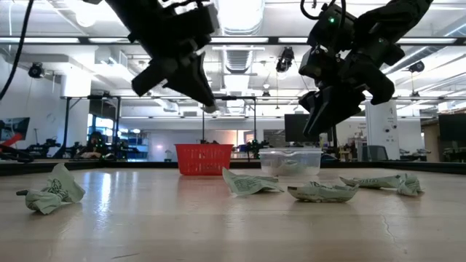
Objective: Pick and place items into bin
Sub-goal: Put the white stevia packet into the red bin, then put the white stevia packet into the transparent bin
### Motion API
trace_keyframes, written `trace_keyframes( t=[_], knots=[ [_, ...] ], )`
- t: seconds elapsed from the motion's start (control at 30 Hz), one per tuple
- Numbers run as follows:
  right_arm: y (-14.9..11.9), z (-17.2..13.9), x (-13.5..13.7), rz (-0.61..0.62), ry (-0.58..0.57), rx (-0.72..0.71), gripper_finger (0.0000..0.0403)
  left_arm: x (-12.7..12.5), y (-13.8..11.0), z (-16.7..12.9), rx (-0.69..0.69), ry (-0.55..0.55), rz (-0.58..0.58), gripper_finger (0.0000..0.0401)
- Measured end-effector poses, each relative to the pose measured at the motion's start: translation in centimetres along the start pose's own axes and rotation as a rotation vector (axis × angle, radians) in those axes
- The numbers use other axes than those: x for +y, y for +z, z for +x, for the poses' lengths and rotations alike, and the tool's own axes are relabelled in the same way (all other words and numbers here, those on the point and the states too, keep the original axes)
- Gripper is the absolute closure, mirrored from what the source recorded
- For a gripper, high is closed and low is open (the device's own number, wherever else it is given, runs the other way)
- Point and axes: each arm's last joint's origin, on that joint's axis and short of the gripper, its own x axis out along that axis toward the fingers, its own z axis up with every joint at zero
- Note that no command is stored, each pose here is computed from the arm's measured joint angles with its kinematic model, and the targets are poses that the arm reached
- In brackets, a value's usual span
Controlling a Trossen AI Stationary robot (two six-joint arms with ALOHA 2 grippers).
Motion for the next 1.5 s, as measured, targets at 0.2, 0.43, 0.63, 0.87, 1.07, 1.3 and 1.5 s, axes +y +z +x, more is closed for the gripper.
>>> trace_keyframes(
  t=[0.2, 0.43, 0.63, 0.87, 1.07, 1.3, 1.5],
  knots=[
    [0.1, 0.0, 0.0, 0.007, 0.000, -0.005, 0.0317, 3.8, -1.7, 1.6, 0.077, 0.057, -0.043, 0.0401],
    [0.1, 0.0, 0.0, 0.019, 0.000, -0.006, 0.0325, 7.2, -4.3, 4.4, 0.151, 0.012, -0.134, 0.0401],
    [0.1, 0.0, 0.0, 0.019, 0.000, -0.005, 0.0326, 8.4, -5.5, 5.5, 0.194, 0.027, -0.201, 0.0401],
    [0.1, 0.0, 0.0, 0.018, 0.000, -0.006, 0.0331, 8.2, -5.6, 5.9, 0.206, 0.022, -0.198, 0.0398],
    [0.1, 0.0, 0.0, 0.022, -0.001, -0.007, 0.0324, 8.2, -5.6, 6.0, 0.207, 0.021, -0.195, 0.0356],
    [0.3, 0.0, 0.0, 0.060, 0.006, -0.034, 0.0314, 8.1, -5.5, 5.9, 0.204, 0.023, -0.203, 0.0314],
    [1.1, 0.2, 0.6, 0.061, 0.161, -0.175, 0.0304, 7.7, -4.6, 4.6, 0.160, 0.023, -0.233, 0.0313]
  ],
)
